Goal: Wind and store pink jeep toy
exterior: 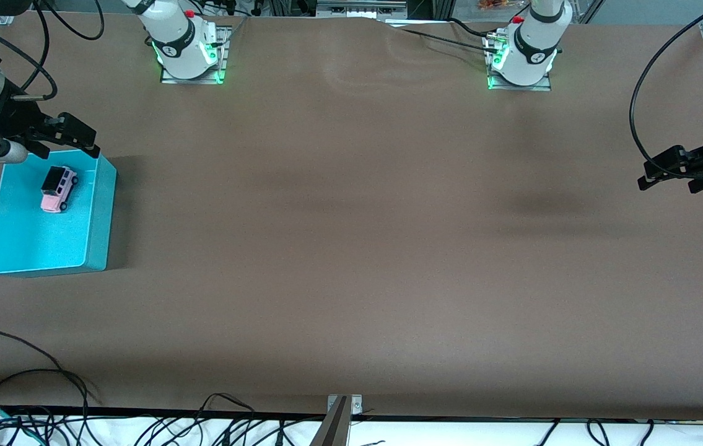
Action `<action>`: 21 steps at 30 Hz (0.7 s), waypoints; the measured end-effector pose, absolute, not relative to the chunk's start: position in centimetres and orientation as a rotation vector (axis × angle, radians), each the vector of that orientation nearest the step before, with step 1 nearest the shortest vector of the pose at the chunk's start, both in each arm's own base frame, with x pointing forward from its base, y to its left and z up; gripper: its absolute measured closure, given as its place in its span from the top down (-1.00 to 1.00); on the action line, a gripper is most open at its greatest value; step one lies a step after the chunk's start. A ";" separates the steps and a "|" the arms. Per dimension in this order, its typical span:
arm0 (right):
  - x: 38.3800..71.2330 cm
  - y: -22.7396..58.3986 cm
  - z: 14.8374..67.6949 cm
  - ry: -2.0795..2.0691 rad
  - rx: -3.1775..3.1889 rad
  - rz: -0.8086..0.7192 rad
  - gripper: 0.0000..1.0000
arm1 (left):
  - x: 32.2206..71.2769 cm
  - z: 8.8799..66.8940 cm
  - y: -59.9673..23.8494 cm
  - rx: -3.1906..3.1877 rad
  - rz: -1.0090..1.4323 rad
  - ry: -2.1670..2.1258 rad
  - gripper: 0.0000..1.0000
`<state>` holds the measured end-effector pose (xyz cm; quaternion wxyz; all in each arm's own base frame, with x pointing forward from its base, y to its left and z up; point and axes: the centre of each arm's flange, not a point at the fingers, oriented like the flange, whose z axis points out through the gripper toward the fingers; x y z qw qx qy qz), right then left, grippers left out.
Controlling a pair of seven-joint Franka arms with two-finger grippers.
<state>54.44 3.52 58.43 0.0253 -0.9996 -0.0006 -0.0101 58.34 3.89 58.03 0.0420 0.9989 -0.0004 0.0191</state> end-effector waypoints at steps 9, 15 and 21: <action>54.5 4.1 58.3 -0.020 -3.090 -0.026 1.00 | 58.3 58.0 3.9 3.057 0.058 -0.001 1.00; 54.6 3.9 58.0 -0.016 -3.088 -0.019 1.00 | 58.3 58.0 3.9 3.057 0.058 -0.001 1.00; 54.7 3.9 57.8 -0.015 -3.087 -0.013 1.00 | 58.3 58.0 3.9 3.057 0.058 -0.001 1.00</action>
